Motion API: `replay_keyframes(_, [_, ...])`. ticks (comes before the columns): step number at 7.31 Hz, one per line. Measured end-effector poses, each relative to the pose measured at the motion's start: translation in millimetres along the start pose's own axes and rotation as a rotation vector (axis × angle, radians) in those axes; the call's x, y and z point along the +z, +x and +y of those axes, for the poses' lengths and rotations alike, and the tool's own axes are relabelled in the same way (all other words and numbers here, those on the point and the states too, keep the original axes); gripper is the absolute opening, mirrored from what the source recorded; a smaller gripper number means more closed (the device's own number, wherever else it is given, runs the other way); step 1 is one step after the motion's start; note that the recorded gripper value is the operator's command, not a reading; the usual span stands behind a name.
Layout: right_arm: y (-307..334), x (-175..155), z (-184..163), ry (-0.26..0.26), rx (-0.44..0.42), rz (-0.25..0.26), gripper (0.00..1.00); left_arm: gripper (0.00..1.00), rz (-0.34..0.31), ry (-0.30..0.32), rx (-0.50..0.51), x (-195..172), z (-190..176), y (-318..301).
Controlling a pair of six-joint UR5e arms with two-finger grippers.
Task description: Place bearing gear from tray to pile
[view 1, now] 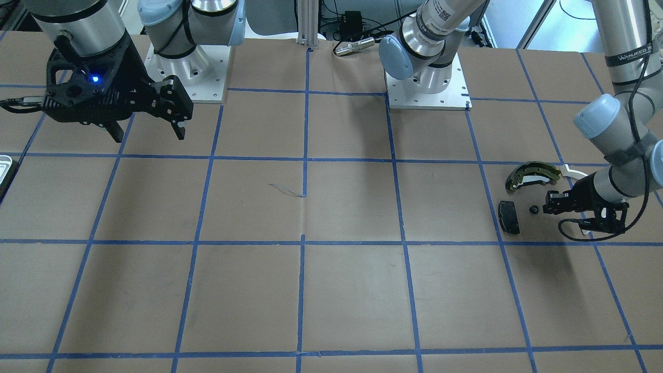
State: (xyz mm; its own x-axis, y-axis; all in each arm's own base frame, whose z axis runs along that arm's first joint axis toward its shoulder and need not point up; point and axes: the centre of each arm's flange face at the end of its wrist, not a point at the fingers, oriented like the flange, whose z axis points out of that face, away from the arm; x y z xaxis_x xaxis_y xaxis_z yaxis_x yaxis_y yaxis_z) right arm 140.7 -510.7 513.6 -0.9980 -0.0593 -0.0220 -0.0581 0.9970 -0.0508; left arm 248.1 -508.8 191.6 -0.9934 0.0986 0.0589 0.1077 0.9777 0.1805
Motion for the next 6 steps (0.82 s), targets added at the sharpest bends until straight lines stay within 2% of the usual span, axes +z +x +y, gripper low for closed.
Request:
replay_keyframes(4, [-0.1, 0.0, 0.0, 0.0, 0.0, -0.001, 1.0, 0.09, 0.002, -0.008, 0.003, 3.1, 0.7, 0.4])
replay_keyframes(5, [-0.1, 0.1, 0.1, -0.001, 0.0, -0.001, 1.0, 0.18, 0.003, -0.011, 0.004, 4.5, 0.6, 0.3])
replay_keyframes(6, [0.0, 0.1, 0.1, -0.001, 0.0, 0.0, 1.0, 0.2, 0.005, -0.013, 0.004, 6.2, 0.3, 0.2])
